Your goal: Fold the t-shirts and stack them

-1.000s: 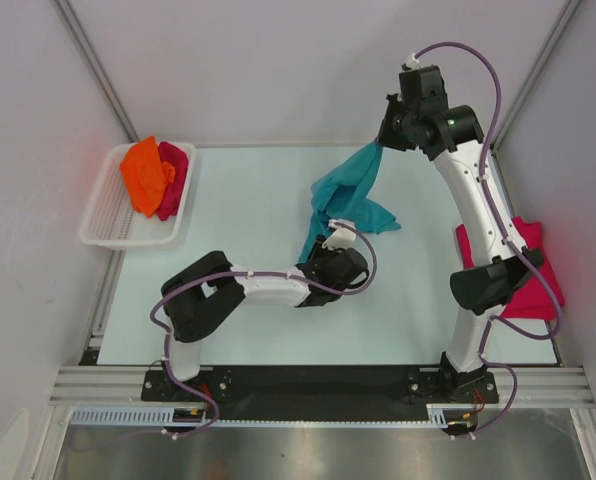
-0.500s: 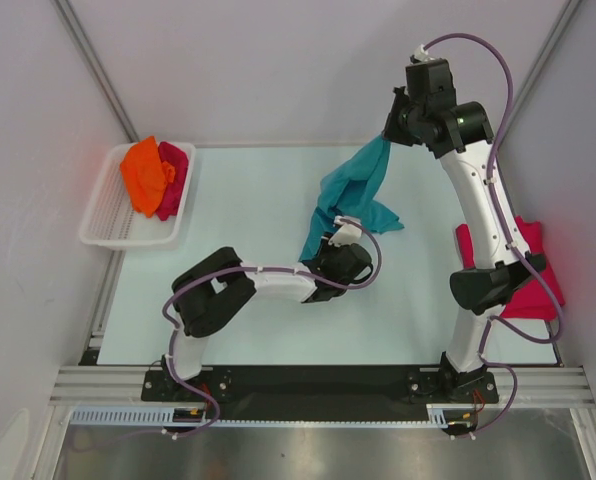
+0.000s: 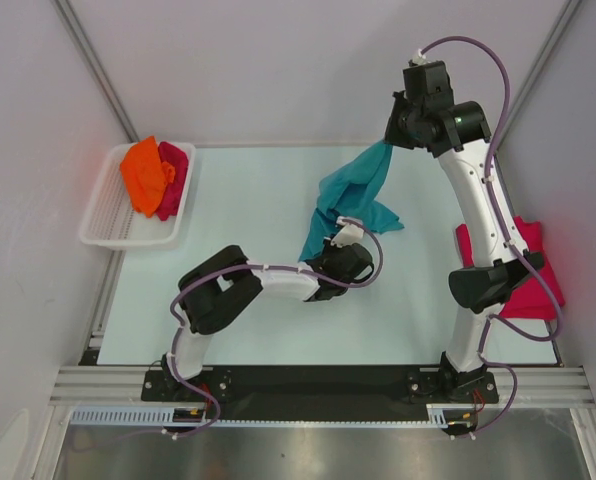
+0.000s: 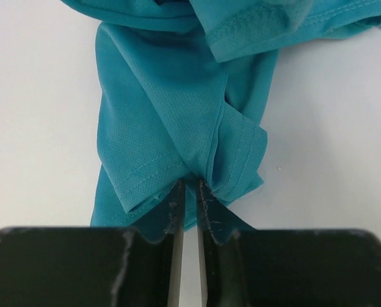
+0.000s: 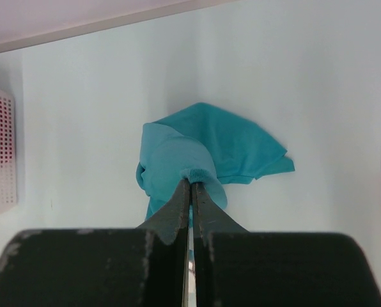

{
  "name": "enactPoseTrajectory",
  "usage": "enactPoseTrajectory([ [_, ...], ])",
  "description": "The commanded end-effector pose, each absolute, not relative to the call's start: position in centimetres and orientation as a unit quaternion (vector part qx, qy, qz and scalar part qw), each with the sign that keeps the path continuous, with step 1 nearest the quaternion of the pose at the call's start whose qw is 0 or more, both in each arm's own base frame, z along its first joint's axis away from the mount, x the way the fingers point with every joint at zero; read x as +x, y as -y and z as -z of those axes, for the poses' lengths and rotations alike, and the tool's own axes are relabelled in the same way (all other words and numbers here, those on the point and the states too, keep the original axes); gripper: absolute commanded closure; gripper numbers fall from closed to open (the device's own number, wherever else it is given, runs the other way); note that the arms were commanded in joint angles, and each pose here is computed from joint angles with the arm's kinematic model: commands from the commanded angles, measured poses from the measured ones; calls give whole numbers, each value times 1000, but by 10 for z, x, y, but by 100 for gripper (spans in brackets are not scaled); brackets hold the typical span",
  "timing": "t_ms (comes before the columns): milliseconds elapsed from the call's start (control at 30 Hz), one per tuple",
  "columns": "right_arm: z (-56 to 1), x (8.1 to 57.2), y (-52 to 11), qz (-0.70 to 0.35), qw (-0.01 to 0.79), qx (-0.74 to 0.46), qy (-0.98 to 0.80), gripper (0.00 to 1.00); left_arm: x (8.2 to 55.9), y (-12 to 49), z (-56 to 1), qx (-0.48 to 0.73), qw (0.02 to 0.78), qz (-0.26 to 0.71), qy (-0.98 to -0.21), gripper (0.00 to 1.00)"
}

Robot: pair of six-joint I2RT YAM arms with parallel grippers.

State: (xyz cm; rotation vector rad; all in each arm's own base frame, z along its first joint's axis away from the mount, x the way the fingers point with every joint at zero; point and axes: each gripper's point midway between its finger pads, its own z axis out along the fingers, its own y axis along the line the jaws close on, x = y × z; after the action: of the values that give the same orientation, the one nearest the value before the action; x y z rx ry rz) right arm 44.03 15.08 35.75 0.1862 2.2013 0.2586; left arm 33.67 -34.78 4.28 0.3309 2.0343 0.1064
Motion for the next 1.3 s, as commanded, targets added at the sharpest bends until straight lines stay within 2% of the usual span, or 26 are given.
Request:
enactPoseTrajectory([
  [0, -380, 437, -143, -100, 468, 76, -875, 100, 352, 352, -58, 118, 526, -30, -842, 87],
  [167, -381, 434, -141, -97, 468, 76, -875, 100, 353, 350, -62, 126, 523, -19, -843, 94],
  [433, -384, 429, -137, -97, 471, 77, -874, 100, 353, 349, -78, 127, 533, -12, -836, 95],
  [533, -385, 427, -137, -96, 470, 76, -874, 100, 353, 349, -77, 125, 526, -18, -841, 90],
  [633, -385, 426, -138, -97, 470, 75, -874, 100, 355, 351, -76, 112, 521, -23, -846, 73],
  [667, -384, 426, -137, -96, 469, 76, -875, 100, 353, 348, -73, 111, 516, -30, -849, 62],
  [800, -382, 427, -136, -95, 467, 77, -876, 100, 351, 347, -75, 102, 518, -27, -849, 43],
  [867, -381, 428, -138, -97, 467, 76, -876, 100, 351, 348, -75, 100, 518, -26, -849, 40],
  [1267, -375, 433, -138, -90, 462, 77, -879, 100, 346, 370, -91, 83, 519, -11, -851, 40],
])
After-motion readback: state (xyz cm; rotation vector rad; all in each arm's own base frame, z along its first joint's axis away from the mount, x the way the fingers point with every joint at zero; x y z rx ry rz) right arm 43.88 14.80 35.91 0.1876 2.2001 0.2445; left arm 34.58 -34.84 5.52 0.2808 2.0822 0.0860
